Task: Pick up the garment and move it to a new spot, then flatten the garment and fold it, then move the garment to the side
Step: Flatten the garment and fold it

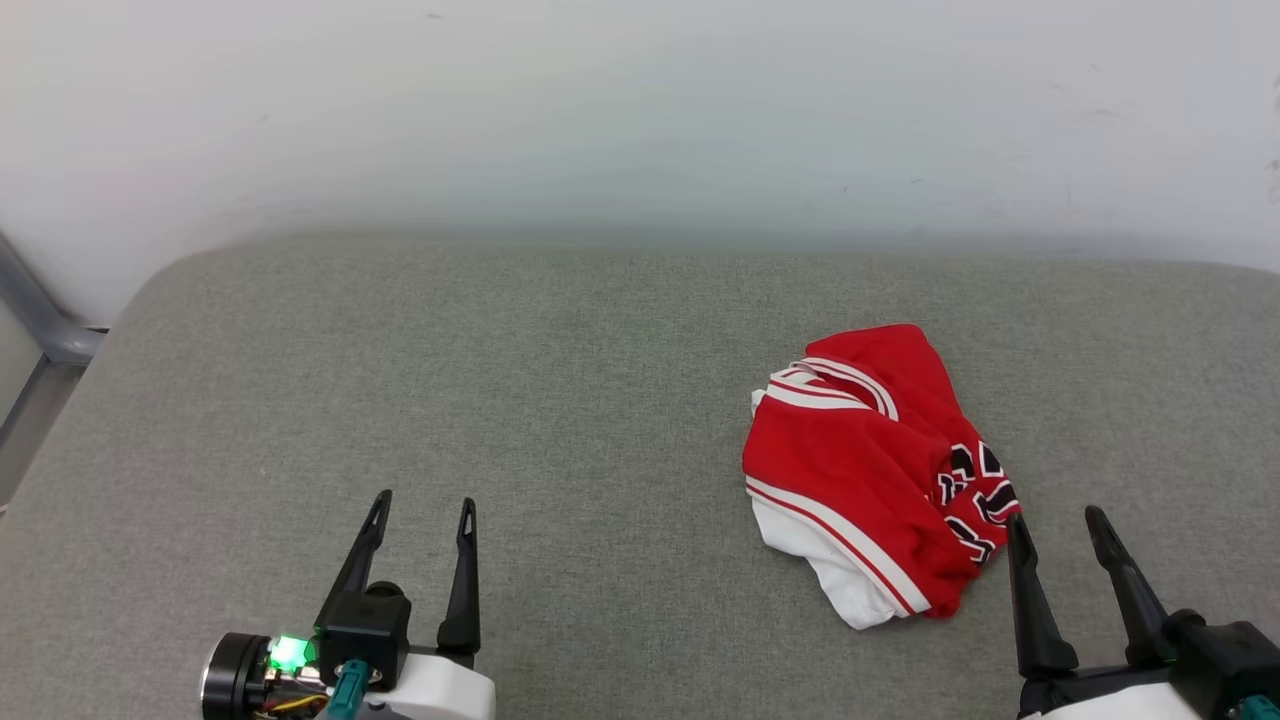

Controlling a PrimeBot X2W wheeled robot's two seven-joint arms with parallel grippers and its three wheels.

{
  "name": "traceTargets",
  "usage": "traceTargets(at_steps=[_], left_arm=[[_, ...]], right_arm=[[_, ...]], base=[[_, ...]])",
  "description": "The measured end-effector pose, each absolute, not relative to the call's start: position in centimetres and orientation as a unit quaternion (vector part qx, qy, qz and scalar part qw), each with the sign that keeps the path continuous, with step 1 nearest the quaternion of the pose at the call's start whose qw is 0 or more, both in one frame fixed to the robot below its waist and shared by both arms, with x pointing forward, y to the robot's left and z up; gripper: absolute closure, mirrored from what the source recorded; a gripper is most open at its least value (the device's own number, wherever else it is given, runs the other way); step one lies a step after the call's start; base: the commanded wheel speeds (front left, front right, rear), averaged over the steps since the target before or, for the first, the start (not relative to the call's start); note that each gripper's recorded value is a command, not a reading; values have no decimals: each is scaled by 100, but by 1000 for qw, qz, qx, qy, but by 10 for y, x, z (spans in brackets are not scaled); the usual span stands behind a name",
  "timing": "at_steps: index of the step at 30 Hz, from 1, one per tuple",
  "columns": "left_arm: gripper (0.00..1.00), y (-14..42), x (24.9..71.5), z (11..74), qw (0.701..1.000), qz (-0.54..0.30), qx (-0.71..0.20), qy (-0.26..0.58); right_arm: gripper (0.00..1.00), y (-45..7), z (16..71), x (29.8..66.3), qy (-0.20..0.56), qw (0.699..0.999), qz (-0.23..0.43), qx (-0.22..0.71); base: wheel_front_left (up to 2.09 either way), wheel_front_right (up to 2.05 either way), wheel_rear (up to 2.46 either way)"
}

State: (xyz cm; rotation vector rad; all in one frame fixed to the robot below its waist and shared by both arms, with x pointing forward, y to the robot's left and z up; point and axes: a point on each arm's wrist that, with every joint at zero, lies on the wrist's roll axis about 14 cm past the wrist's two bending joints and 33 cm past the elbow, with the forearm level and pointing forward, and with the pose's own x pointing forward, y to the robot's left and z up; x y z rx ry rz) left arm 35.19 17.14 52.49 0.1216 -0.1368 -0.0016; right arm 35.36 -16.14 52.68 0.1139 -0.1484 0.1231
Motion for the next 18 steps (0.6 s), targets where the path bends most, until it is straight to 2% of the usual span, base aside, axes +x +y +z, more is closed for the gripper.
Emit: traceTargets(at_steps=[18], left_arm=[[0,173,351,514,997,-3,62,-54]], right_arm=[[0,-165,517,351,-59,995,55,64]], base=[[0,0,0]])
